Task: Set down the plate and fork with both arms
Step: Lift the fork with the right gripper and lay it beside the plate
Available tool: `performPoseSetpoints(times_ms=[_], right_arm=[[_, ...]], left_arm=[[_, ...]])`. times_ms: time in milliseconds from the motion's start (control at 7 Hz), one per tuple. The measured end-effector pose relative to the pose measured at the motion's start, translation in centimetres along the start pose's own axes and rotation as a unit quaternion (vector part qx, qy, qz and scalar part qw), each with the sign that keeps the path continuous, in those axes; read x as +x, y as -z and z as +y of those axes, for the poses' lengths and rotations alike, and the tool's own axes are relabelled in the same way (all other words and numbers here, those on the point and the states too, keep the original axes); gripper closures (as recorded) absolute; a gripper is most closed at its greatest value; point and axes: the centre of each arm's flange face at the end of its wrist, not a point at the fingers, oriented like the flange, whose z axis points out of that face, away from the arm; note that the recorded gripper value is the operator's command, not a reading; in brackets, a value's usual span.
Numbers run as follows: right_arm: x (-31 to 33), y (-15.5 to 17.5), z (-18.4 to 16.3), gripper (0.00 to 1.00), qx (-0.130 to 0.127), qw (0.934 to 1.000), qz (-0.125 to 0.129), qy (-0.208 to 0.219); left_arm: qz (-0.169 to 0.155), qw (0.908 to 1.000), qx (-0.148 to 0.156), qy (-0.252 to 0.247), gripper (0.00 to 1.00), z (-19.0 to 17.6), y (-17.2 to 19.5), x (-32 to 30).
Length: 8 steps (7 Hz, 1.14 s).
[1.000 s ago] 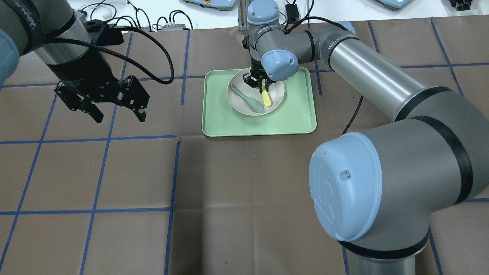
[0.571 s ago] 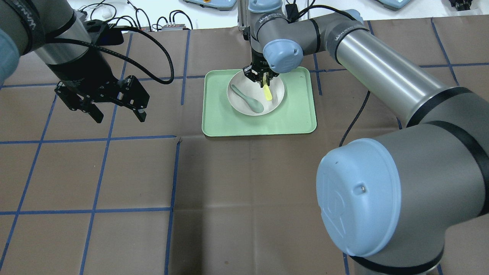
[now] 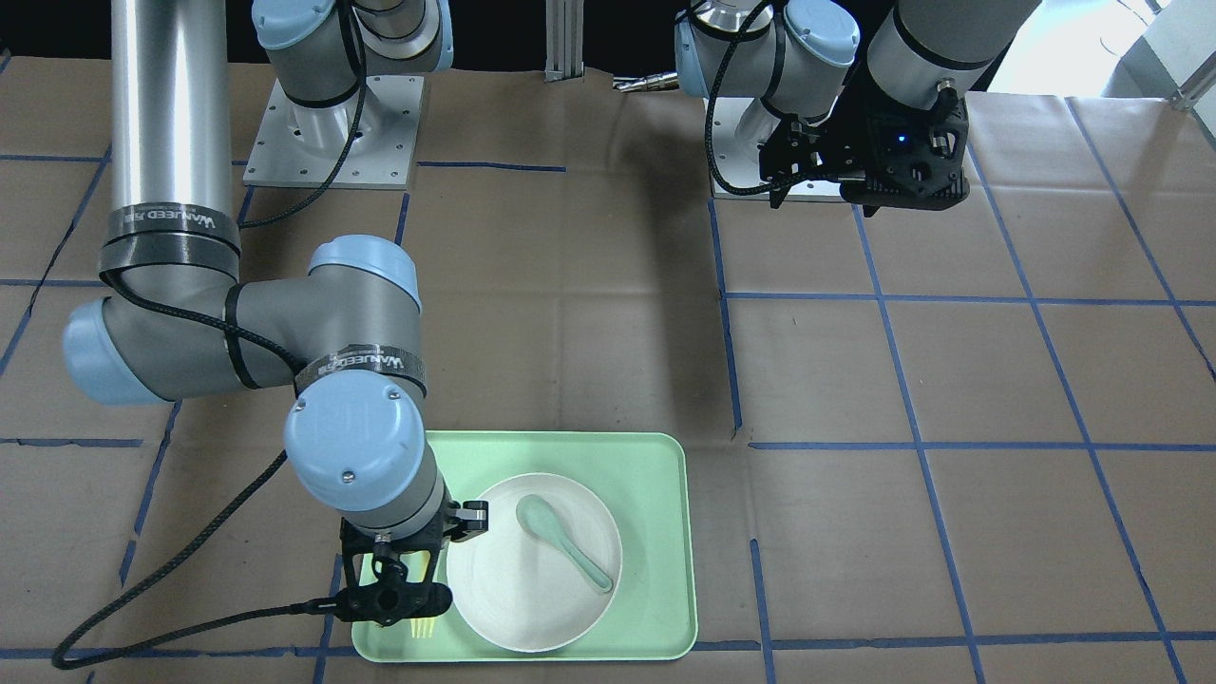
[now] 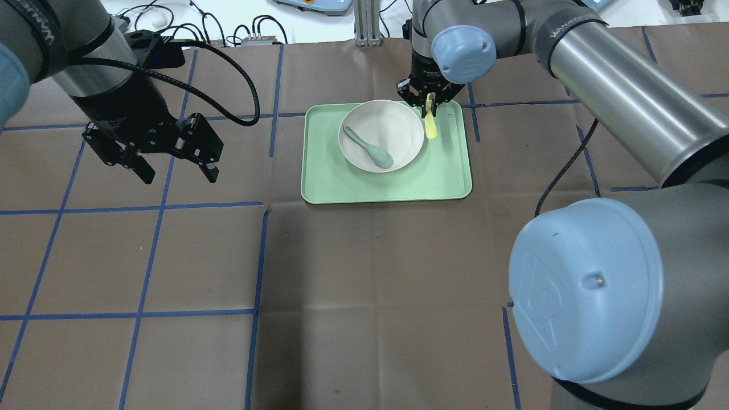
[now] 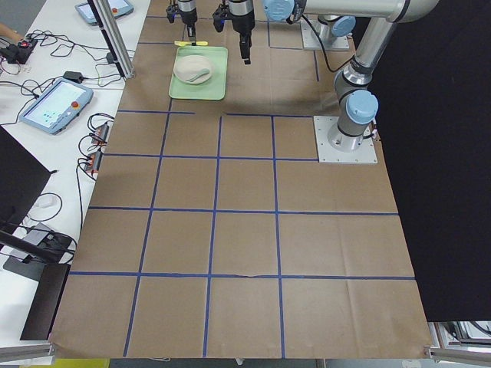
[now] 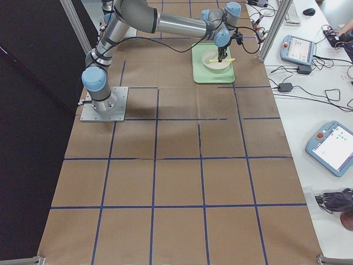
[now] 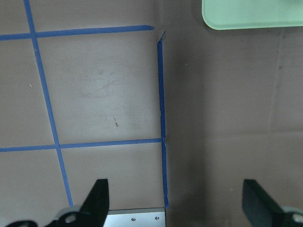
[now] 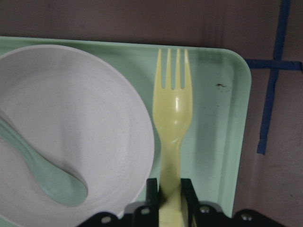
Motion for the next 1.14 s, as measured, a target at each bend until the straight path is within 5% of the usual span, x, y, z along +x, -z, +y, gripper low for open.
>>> performPoseSetpoints(times_ms=[286,1000,1143], right_arm=[[2.5,-2.6,0.6,0.99,-0.028,0.9988,0.002,-0.039],[2.7,-8.9,0.7,0.97,-0.026,0.9987,-0.002,-0.044],[2.7,-8.9,0.6,0.43,-0.026,0.9987,-0.001,-0.043]], left_arm=[[0.002,1.0,-0.002,0.0,0.0,0.0,-0.1,0.0],[0.003,1.0,-0.003,0.001,0.0,0.0,-0.3,0.0],[0.003,1.0,-0.003,0.001,0.0,0.0,-0.3,0.0]])
